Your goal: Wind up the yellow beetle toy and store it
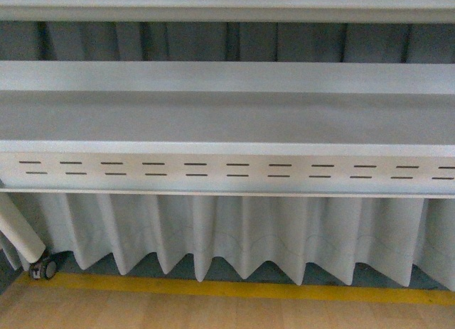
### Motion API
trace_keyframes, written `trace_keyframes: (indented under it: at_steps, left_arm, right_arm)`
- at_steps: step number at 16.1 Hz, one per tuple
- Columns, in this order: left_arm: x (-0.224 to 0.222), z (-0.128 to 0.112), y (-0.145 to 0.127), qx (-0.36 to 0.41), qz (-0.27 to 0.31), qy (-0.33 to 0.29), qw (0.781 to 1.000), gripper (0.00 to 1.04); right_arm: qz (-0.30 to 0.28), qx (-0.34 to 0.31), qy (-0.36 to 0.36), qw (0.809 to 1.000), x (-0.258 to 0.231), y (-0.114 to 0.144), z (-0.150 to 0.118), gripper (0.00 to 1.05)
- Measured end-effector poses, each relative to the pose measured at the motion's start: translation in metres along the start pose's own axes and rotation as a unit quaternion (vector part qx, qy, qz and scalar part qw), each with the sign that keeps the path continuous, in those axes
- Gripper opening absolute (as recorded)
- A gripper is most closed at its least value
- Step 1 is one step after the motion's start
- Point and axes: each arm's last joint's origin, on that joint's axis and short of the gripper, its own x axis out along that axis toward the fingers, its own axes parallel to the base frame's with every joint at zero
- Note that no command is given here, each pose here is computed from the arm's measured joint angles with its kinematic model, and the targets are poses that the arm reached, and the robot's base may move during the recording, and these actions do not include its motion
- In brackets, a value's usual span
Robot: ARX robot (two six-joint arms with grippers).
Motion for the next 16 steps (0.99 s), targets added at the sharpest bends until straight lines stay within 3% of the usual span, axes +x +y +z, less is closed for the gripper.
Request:
trace_keyframes:
  at_steps: [16]
  left_arm:
    - [0.0000,0.0004,0.0000,0.000,0.000,-0.002,1.000,0.98]
  right_arm:
    - [0.000,0.000,0.000,1.000,0.0000,0.0000,0.0001,0.98]
